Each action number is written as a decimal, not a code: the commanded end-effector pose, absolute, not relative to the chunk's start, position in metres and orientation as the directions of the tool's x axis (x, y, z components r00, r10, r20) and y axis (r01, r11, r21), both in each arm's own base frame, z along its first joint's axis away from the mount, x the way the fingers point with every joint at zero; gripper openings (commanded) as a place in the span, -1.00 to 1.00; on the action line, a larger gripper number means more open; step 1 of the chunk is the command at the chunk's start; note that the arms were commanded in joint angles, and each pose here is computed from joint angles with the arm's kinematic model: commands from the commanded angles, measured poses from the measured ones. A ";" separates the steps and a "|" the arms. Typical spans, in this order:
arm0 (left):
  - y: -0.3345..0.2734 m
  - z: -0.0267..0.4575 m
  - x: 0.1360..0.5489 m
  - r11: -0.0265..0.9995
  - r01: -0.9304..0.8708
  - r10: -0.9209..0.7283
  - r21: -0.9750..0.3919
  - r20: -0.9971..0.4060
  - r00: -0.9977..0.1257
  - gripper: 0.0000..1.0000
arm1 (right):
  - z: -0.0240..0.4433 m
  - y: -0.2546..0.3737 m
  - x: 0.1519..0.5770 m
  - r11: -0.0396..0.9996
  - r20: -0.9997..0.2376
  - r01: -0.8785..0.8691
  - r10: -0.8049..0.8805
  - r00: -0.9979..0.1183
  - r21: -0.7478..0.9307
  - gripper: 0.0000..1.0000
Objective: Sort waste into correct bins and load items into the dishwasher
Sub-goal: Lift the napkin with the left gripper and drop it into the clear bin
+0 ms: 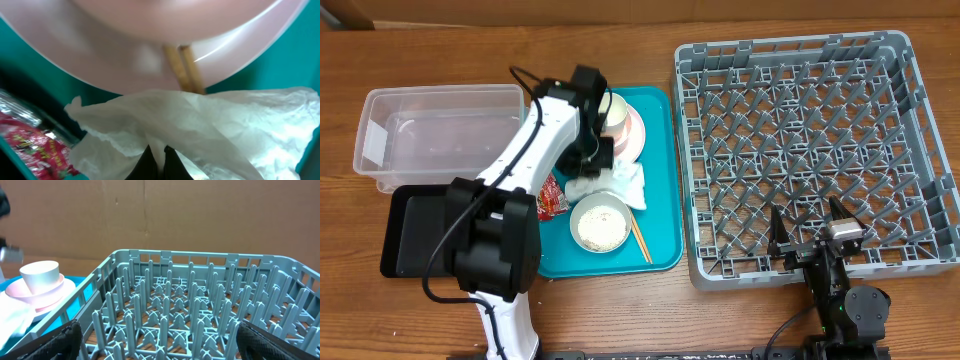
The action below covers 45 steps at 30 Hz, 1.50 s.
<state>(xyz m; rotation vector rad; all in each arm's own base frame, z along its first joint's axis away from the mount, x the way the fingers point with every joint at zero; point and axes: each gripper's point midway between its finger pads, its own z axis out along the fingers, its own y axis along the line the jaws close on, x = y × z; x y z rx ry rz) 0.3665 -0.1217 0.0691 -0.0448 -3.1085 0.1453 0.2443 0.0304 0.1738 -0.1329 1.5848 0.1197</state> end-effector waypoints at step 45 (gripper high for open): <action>0.136 0.154 0.395 0.777 -0.598 -0.494 0.199 -0.395 -0.774 -0.91 | 0.172 0.030 0.244 0.987 -1.000 -0.161 -0.013 -0.012 -0.011 0.99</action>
